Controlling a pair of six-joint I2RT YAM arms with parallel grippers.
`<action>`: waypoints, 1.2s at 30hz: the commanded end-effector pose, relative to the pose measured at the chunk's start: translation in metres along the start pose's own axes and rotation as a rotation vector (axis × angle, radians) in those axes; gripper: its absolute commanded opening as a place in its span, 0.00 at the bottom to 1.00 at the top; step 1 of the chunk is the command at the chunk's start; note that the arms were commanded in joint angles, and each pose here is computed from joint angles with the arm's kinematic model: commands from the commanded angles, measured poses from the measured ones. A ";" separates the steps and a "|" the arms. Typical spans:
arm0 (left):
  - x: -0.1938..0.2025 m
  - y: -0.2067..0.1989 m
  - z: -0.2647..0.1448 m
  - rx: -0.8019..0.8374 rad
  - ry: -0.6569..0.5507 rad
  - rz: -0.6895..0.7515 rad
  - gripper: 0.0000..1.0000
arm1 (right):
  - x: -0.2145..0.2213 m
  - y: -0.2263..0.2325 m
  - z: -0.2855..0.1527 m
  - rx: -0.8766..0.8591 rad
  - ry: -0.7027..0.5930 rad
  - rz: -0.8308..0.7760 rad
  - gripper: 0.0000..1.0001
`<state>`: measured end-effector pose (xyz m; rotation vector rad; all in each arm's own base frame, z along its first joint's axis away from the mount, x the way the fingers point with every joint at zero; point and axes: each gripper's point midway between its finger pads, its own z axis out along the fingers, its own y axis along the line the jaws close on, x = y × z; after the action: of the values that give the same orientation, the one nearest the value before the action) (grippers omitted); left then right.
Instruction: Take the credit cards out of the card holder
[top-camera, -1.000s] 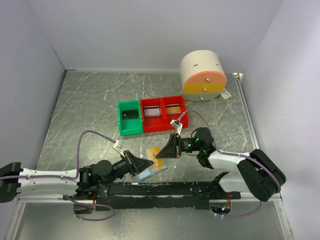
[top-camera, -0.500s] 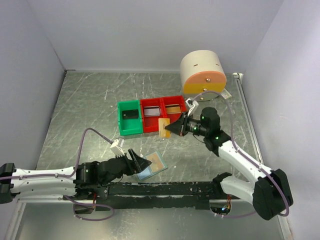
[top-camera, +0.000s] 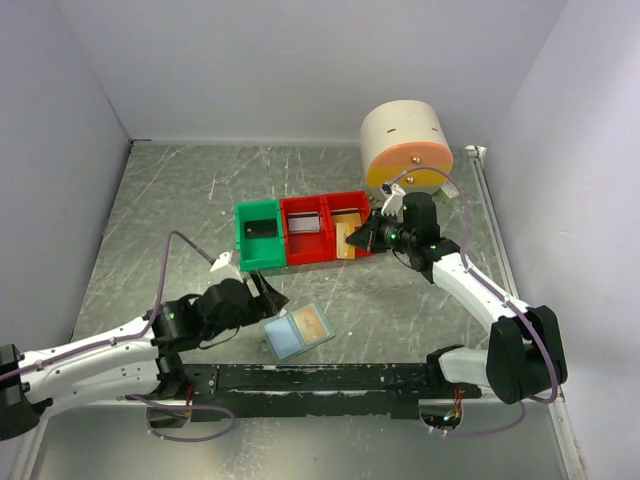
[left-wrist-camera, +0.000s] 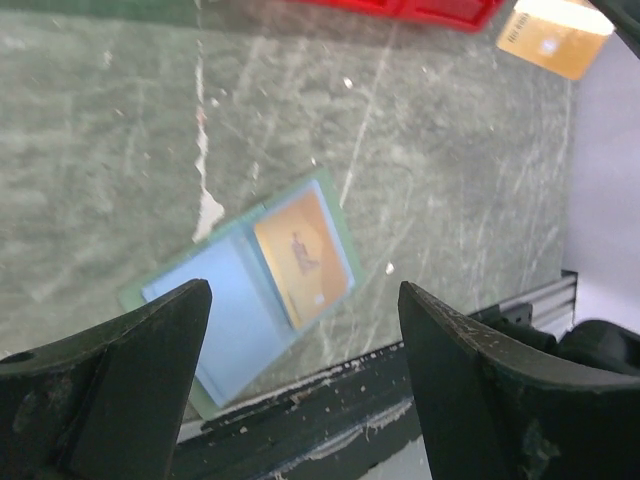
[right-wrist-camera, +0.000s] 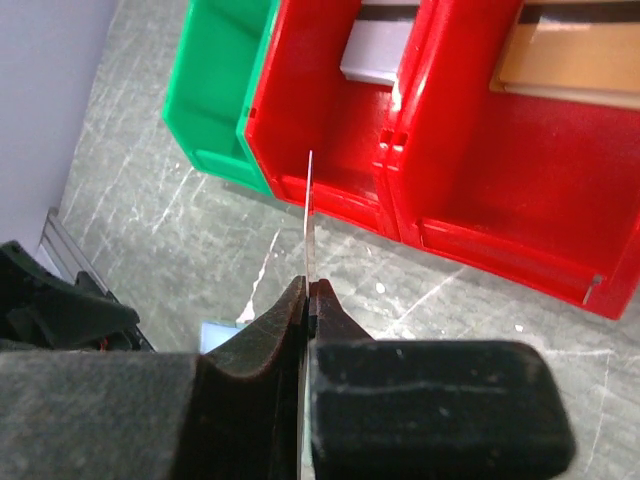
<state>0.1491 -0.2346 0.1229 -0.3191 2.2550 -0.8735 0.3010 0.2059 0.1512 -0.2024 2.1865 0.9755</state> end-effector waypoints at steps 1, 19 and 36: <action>-0.013 -0.001 -0.001 -0.017 0.076 0.082 0.87 | -0.027 0.016 -0.002 -0.060 -0.076 -0.043 0.00; -0.098 0.064 0.013 -0.064 0.218 0.155 0.84 | -0.077 -0.001 -0.033 0.125 -0.294 -0.593 0.00; -0.127 0.076 0.006 -0.124 0.090 0.200 0.84 | -0.062 -0.066 0.039 0.411 0.015 -1.092 0.00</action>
<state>0.2378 -0.1309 0.1151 -0.1147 2.4614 -0.6903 0.3639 0.1942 0.1337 -0.9660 1.8750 0.1718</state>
